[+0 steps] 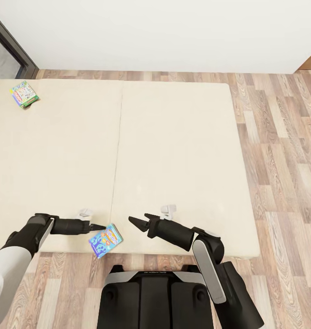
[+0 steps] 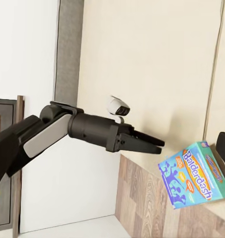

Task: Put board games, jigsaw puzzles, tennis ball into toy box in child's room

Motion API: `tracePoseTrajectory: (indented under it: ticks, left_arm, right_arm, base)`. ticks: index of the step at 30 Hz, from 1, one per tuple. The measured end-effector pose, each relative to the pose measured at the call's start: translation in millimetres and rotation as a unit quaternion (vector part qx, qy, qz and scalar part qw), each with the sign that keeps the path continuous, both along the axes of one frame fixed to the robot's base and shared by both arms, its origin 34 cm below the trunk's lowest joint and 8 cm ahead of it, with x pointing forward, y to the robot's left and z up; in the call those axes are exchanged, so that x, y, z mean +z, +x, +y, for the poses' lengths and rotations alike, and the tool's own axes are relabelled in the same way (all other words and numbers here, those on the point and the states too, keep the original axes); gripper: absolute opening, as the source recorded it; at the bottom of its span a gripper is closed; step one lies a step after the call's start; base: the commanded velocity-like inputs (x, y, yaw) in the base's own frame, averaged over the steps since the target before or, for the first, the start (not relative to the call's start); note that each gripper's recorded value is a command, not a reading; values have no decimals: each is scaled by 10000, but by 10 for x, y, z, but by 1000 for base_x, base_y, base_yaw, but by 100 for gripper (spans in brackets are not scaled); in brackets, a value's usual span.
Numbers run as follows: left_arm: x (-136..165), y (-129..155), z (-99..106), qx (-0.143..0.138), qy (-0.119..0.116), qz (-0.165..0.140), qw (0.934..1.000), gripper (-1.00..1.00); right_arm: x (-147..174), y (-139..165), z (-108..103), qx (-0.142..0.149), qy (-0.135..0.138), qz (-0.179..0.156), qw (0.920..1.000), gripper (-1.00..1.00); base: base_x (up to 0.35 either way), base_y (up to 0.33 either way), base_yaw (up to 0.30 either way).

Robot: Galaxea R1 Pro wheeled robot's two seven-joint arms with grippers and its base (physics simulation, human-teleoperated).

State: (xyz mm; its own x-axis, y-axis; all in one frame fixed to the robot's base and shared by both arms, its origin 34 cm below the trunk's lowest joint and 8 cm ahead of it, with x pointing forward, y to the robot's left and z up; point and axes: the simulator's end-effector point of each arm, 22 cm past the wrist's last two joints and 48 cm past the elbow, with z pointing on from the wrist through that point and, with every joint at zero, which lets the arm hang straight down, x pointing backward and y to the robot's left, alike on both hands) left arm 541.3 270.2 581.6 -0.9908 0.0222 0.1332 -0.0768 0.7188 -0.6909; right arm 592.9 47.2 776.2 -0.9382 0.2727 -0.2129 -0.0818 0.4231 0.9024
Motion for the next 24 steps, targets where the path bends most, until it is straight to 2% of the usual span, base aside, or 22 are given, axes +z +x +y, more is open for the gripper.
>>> tracePoseTrajectory:
  ticks: [7,19,24]
  left_arm:
    - [-12,-119,20,12,1,146,9999,100]
    - [-50,-367,301,45,280,418,9987,100]
    - [-98,-434,436,24,506,470,9976,100]
  right_arm:
    - [-4,-3,0,2,0,9,10000,100]
    - [-4,-5,2,4,3,11,10000,100]
    - [-7,-6,1,5,-6,12,10000,100]
  base:
    - [0,0,0]
    - [0,0,0]
    - [0,0,0]
